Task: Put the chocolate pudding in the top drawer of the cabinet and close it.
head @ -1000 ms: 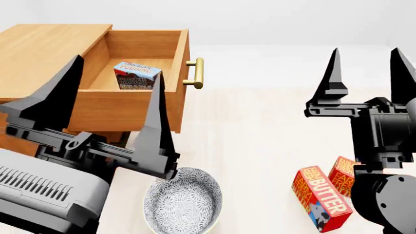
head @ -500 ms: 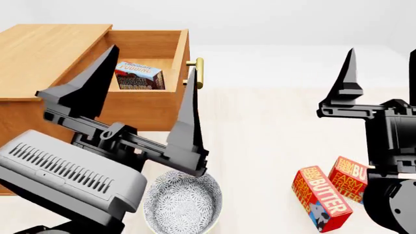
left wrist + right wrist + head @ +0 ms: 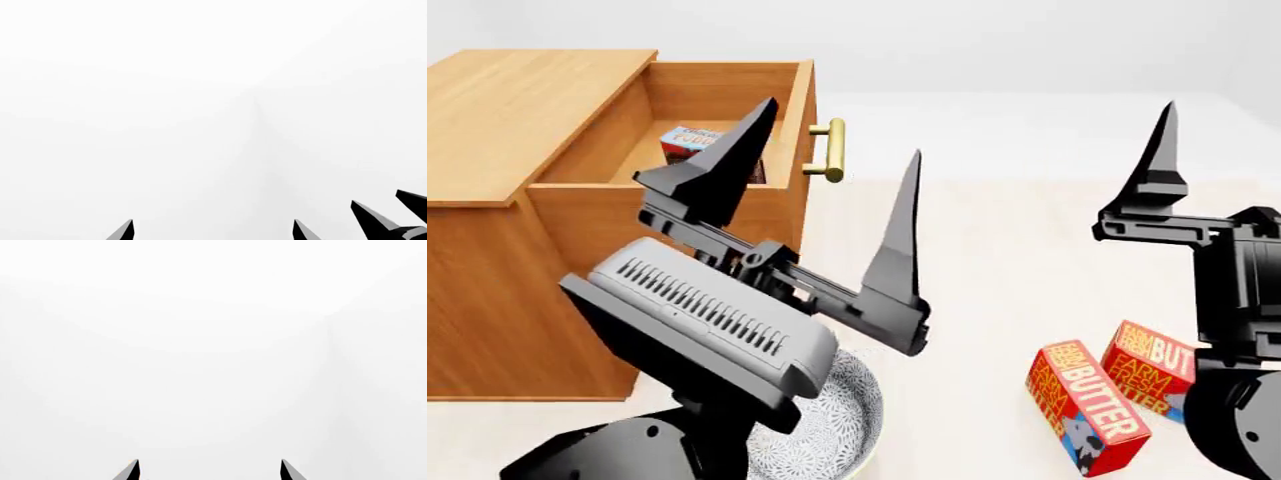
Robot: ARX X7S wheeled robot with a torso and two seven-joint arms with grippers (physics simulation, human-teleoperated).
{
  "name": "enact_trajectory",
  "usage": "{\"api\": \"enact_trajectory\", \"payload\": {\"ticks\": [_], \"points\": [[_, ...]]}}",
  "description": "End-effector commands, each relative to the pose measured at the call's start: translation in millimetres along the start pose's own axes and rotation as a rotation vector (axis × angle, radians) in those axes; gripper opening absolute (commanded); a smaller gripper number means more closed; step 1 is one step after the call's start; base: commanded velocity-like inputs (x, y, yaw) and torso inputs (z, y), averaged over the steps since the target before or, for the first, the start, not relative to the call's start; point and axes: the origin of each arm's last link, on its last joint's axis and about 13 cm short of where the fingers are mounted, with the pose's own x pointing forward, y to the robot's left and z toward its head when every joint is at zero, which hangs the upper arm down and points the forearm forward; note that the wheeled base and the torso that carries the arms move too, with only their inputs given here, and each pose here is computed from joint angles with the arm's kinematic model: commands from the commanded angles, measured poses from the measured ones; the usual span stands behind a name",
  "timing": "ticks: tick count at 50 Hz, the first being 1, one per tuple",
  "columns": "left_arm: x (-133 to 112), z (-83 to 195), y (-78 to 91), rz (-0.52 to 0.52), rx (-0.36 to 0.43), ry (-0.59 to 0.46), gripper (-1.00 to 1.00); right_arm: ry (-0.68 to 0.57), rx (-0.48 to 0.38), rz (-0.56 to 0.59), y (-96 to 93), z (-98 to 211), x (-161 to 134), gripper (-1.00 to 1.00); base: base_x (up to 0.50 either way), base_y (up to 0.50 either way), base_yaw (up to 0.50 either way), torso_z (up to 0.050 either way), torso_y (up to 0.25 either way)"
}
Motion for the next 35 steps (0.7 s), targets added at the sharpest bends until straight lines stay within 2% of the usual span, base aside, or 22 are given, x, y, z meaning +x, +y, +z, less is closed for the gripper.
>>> {"api": "enact_trajectory", "payload": {"ticks": [1, 20, 35], "points": [[14, -21, -6.9, -0.024, -0.034, 0.018, 1.0, 0.0, -0.015, -0.019, -3.2, 1, -1, 1.0, 0.0, 0.0, 0.0, 0.0, 0.0], [31, -56, -16.8, -0.006, -0.063, 0.077, 1.0, 0.003, -0.011, -0.03, -4.9, 0, 0, 1.0, 0.0, 0.0, 0.0, 0.0, 0.0], [35, -77, -27.7, -0.016, -0.086, 0.121, 1.0, 0.01, -0.008, -0.021, -3.4, -3, 0, 1.0, 0.0, 0.0, 0.0, 0.0, 0.0]]}}
